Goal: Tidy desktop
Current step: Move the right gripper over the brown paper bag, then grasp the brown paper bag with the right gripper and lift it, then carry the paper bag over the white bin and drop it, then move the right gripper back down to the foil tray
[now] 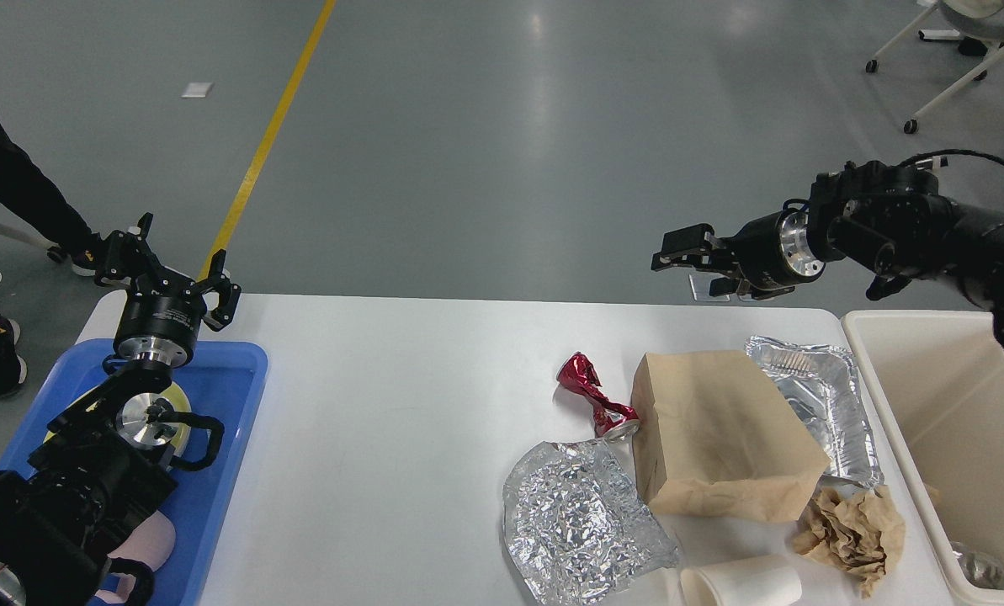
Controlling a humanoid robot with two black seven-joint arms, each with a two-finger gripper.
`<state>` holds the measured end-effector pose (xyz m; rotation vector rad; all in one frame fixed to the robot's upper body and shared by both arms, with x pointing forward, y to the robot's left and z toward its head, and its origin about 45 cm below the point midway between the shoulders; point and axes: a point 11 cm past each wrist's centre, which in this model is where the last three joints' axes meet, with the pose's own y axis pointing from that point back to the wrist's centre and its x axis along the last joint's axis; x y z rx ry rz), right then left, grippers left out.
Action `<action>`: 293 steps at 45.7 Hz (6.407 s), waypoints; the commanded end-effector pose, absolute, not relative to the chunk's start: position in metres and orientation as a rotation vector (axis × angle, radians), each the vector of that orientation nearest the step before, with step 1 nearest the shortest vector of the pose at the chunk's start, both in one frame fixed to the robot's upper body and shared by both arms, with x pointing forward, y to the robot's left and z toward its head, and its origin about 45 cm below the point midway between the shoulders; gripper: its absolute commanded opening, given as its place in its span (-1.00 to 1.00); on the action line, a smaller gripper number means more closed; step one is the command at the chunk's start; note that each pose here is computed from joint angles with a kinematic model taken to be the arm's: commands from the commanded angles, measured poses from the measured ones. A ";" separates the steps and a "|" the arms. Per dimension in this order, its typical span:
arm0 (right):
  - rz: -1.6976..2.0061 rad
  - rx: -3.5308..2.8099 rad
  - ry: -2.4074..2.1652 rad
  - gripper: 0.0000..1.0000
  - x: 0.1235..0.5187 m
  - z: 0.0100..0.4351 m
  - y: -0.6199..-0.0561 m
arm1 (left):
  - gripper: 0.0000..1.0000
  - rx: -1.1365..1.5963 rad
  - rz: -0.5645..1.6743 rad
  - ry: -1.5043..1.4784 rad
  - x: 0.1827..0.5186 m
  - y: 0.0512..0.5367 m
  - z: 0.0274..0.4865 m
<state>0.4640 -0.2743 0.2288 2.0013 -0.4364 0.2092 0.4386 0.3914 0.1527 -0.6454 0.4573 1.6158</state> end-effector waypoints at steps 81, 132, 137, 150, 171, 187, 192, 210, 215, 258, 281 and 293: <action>0.214 1.508 -0.006 -0.02 0.401 0.114 -0.207 | 0.93 -0.645 1.616 0.457 0.439 0.391 0.153; 0.311 1.648 -0.389 -1.00 0.472 0.345 -0.240 | 0.93 -0.645 1.616 0.457 0.439 0.391 0.153; 0.358 1.673 -0.528 -1.00 0.481 0.401 -0.262 | 0.93 -0.645 1.616 0.457 0.439 0.391 0.153; 0.378 1.671 -0.740 -1.00 0.480 0.458 -0.317 | 0.93 -0.645 1.616 0.457 0.439 0.391 0.153; 0.148 1.292 -1.085 -1.00 0.436 0.315 -0.532 | 0.93 -0.645 1.616 0.457 0.439 0.391 0.153; 0.101 1.119 -1.119 0.79 0.373 0.202 -0.580 | 0.93 -0.645 1.616 0.457 0.439 0.391 0.153; 0.085 1.115 -1.125 0.98 0.366 0.191 -0.582 | 0.93 -0.645 1.616 0.457 0.439 0.391 0.153; 0.178 1.299 -1.077 1.00 0.431 0.233 -0.499 | 0.93 -0.645 1.616 0.457 0.439 0.391 0.153; 0.219 1.379 -1.022 1.00 0.455 0.270 -0.462 | 0.93 -0.645 1.616 0.457 0.439 0.391 0.153; -0.089 1.441 -0.603 1.00 0.408 0.222 -0.452 | 0.93 -0.645 1.616 0.457 0.439 0.391 0.153; -0.020 1.355 -0.749 1.00 0.362 0.092 -0.464 | 0.93 -0.645 1.616 0.457 0.439 0.391 0.153; -0.049 1.377 -0.802 1.00 0.347 0.060 -0.453 | 0.93 -0.645 1.616 0.457 0.439 0.391 0.153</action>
